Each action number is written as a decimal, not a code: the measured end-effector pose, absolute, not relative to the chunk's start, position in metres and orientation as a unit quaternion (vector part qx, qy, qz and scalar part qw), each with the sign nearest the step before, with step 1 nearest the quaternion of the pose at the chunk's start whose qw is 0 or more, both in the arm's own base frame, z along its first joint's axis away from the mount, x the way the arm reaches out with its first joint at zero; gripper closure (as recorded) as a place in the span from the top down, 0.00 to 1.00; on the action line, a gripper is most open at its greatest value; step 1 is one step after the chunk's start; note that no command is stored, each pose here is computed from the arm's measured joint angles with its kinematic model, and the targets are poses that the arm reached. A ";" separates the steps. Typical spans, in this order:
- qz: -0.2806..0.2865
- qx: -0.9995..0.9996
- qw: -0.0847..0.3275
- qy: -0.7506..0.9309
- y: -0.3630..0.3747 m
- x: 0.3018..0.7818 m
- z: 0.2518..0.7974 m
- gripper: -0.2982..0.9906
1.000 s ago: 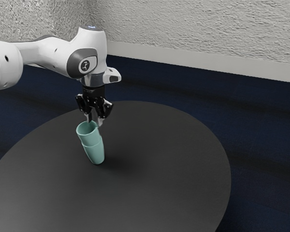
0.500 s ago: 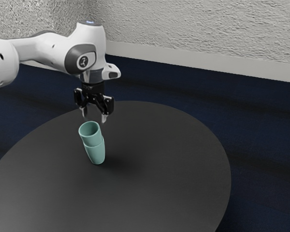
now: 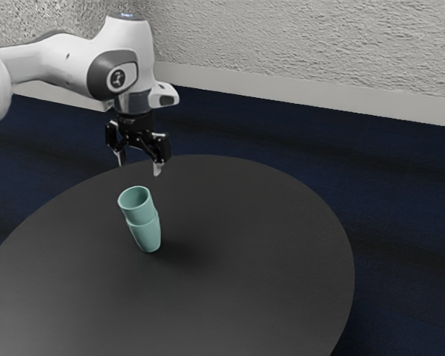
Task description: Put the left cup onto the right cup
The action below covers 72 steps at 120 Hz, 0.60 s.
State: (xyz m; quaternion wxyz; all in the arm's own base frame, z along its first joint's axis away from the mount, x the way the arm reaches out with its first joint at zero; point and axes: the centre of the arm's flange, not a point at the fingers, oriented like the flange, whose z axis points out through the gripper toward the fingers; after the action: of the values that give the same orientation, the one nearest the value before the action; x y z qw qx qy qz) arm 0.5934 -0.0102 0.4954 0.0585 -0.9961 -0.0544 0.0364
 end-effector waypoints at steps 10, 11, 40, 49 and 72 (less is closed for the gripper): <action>0.038 -0.996 0.054 -0.056 -0.009 0.591 0.499 0.76; 0.038 -0.996 0.054 -0.056 -0.009 0.591 0.499 0.76; 0.041 -0.997 0.042 -0.055 -0.010 0.584 0.510 0.77; 0.042 -0.997 0.037 -0.055 -0.010 0.582 0.514 0.77; 0.041 -0.997 0.028 -0.054 -0.012 0.576 0.525 0.77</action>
State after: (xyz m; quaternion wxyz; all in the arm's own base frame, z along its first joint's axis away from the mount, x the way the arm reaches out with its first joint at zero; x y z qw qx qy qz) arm 0.5757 -0.0120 0.5250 0.0283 -0.9973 -0.0541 0.0411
